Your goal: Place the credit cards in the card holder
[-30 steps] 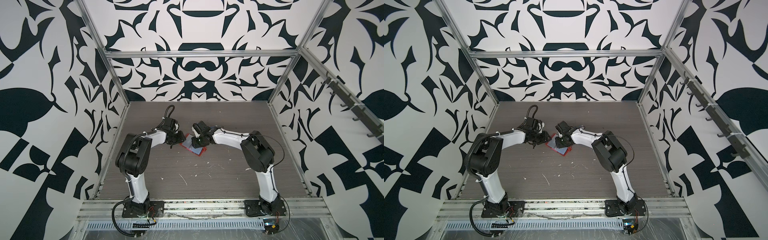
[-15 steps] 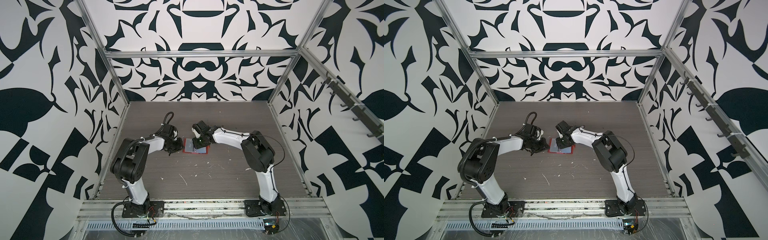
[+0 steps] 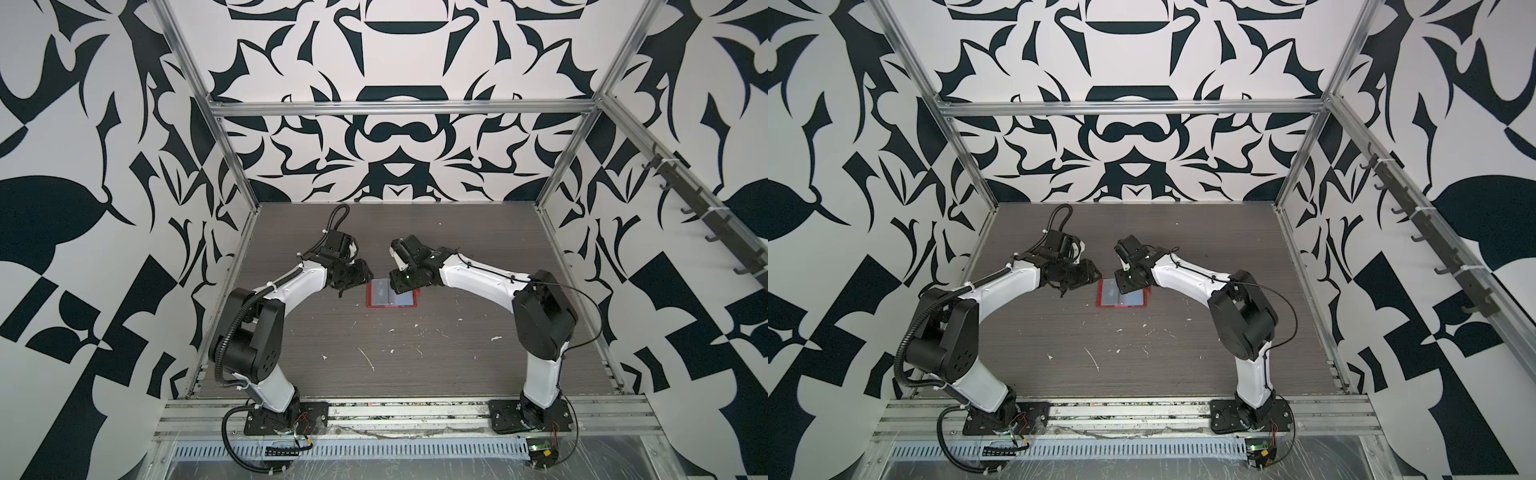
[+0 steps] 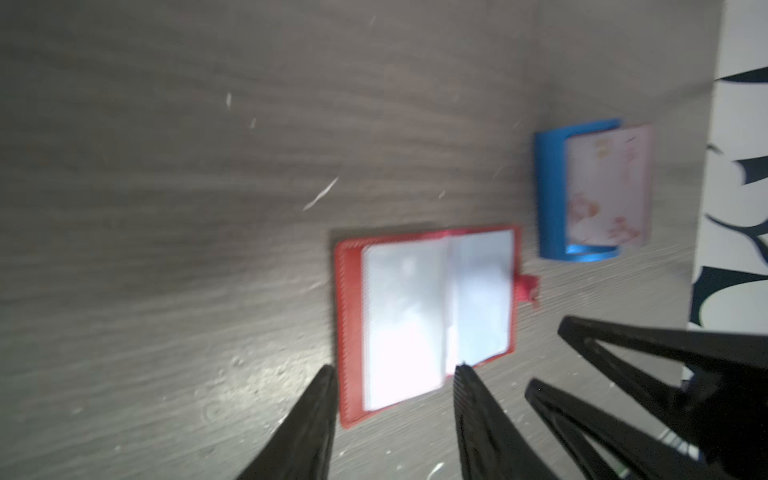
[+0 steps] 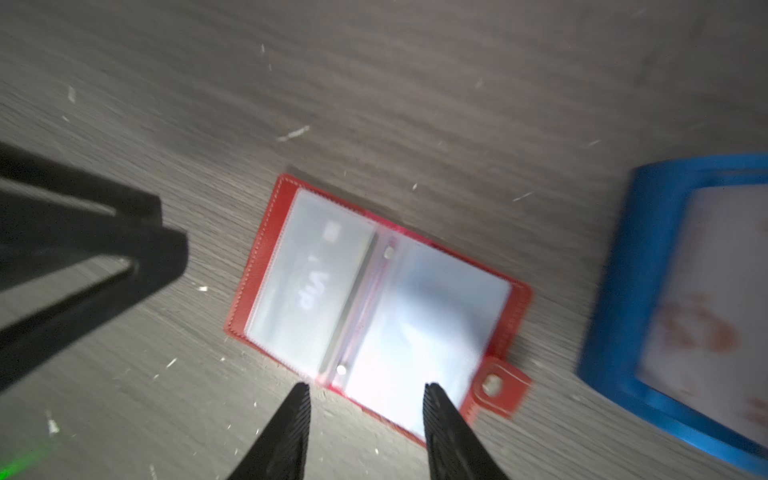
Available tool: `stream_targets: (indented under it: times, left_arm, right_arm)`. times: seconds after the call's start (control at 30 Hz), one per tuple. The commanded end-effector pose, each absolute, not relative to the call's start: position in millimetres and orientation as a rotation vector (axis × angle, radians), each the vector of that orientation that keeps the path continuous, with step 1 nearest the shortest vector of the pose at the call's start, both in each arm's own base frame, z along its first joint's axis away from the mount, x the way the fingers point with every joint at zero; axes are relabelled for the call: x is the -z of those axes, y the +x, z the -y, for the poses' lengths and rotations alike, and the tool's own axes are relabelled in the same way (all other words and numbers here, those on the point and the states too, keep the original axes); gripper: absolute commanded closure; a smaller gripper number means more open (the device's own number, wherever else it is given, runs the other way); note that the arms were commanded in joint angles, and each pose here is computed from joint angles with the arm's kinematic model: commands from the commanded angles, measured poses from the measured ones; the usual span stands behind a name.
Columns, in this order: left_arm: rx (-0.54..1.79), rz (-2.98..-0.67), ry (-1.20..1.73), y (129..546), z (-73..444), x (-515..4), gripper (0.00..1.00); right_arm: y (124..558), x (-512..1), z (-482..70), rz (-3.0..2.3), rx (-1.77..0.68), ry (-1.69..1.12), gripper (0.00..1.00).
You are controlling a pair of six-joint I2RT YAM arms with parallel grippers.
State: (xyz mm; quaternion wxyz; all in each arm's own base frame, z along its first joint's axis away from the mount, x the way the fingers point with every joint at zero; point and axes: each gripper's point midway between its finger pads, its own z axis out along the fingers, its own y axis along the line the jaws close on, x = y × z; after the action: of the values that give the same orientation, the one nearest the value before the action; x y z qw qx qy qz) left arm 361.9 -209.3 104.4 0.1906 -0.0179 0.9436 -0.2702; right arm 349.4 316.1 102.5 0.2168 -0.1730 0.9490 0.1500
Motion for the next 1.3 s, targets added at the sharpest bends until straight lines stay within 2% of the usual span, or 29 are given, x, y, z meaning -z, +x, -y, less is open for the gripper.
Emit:
stream_targets:
  times: [0.0,0.17,0.4,0.7,1.0,1.27]
  left_arm:
    - [0.798,-2.659,-0.011,367.5,230.1,-117.1,0.49]
    - [0.888,-2.647,0.029,387.1,277.5,-128.6,0.47]
    - [0.972,-2.661,0.032,414.1,331.0,-115.4,0.44]
    - [1.121,-2.732,0.016,428.3,371.6,-82.8,0.45]
    - [1.173,-2.785,0.003,424.9,383.2,-58.9,0.53]
    - [1.215,-2.816,0.002,423.3,391.3,-43.0,0.54]
  right_arm:
    - [362.3,-129.5,-285.1,-2.610,-0.333,-0.415,0.51]
    - [377.5,-139.9,-238.7,-2.642,-0.290,-0.337,0.51]
    - [397.2,-141.6,-191.9,-2.680,-0.292,-0.261,0.48]
    - [416.4,-127.6,-191.2,-2.717,-0.334,-0.282,0.43]
    - [430.0,-109.3,-201.3,-2.761,-0.354,-0.293,0.47]
    - [435.9,-100.8,-196.8,-2.776,-0.300,-0.272,0.48]
